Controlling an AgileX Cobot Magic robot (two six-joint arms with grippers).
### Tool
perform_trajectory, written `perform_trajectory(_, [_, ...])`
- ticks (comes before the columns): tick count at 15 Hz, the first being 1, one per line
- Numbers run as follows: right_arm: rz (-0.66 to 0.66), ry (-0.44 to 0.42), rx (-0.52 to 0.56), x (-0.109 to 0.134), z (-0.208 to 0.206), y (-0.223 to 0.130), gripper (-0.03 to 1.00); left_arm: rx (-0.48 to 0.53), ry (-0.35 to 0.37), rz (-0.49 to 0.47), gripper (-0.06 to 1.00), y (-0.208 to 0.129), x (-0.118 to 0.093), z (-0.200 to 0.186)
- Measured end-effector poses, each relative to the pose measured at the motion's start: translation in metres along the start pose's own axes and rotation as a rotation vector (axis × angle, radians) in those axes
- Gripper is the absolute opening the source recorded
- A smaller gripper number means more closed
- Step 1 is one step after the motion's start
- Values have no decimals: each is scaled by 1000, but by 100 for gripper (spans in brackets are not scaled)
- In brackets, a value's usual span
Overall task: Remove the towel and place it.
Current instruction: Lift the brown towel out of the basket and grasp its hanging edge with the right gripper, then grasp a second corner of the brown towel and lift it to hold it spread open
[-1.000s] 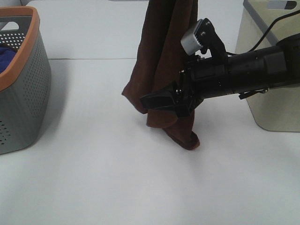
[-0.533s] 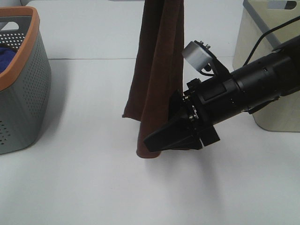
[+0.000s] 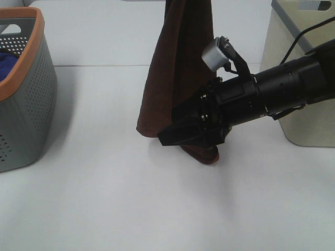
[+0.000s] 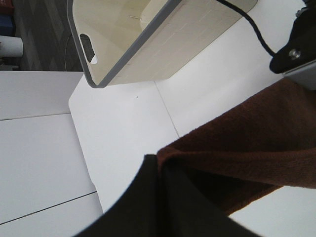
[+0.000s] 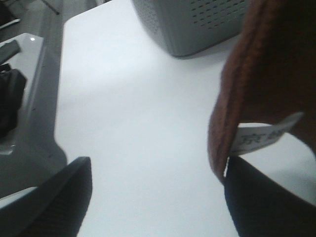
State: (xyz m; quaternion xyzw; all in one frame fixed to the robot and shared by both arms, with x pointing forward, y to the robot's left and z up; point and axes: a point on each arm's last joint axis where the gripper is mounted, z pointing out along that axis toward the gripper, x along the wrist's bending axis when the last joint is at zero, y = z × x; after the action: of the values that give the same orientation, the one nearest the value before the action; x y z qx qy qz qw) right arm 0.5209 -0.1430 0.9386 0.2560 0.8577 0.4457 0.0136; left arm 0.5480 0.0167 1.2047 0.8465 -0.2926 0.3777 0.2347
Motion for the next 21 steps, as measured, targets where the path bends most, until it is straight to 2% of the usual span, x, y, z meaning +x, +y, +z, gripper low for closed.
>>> perform_trajectory(2, [-8, -53, -16, -5, 0, 1, 74, 0, 0, -4, 0, 0, 0, 0])
perform_trajectory(7, [-17, -49, -4, -9, 7, -5, 74, 0, 0, -4, 0, 0, 0, 0])
perform_trajectory(8, [-11, -45, 6, -10, 10, -8, 71, 0, 0, -4, 0, 0, 0, 0])
perform_trajectory(9, [-14, -40, 16, -10, 11, -10, 64, 0, 0, -4, 0, 0, 0, 0])
perform_trajectory(10, [-31, -41, 24, -9, 10, -10, 45, 0, 0, -4, 0, 0, 0, 0])
perform_trajectory(11, [-36, -55, 31, -9, 7, -8, 39, 0, 0, -4, 0, 0, 0, 0])
perform_trajectory(13, [-50, -76, 68, -6, -2, -5, 35, 0, 0, -4, 0, 0, 0, 0])
perform_trajectory(17, [-8, -61, 173, 3, -15, -6, 34, 0, 0, -4, 0, 0, 0, 0])
perform_trajectory(19, [24, -64, 196, 6, -20, -5, 42, 0, 0, -4, 0, 0, 0, 0])
perform_trajectory(21, [51, -60, 207, 7, -20, -6, 55, 0, 0, -4, 0, 0, 0, 0])
